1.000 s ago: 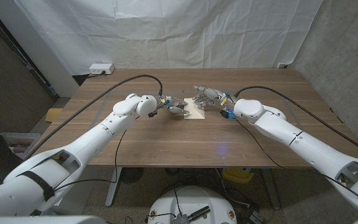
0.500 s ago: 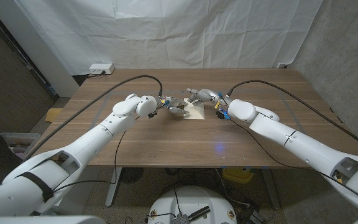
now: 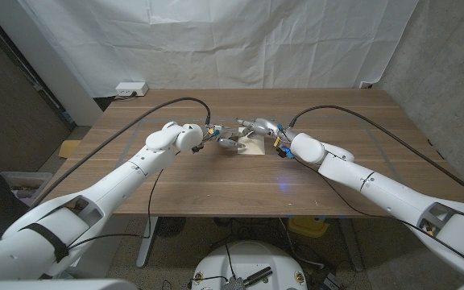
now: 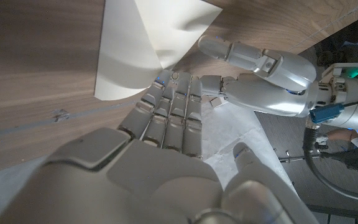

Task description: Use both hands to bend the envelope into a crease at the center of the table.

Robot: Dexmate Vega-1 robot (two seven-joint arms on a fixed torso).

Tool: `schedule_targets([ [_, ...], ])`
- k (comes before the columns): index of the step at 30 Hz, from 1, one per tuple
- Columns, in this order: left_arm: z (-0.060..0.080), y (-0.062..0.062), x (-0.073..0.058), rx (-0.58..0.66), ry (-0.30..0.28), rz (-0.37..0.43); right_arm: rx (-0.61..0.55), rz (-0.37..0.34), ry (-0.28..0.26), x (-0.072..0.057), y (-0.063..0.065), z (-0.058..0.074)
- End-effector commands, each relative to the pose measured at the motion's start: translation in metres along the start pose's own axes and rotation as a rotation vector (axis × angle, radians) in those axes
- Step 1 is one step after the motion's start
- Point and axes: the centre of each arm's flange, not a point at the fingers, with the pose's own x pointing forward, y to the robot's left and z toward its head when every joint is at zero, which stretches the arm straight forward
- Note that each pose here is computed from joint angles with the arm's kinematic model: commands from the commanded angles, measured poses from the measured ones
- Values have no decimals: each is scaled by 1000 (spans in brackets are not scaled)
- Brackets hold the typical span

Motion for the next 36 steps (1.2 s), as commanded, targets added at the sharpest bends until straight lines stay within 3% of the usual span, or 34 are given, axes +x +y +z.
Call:
schedule_targets([
  [1, -1, 1, 0, 3, 2, 1, 263, -81, 28, -7, 26, -44],
  [8, 0, 1, 1, 7, 0, -1, 472, -154, 13, -16, 39, -65],
  [14, 2, 2, 0, 12, -3, 1, 543, -186, 2, -22, 42, -70],
  [36, 7, 9, -6, 28, -70, 113, 514, -154, 24, -28, 38, -62],
])
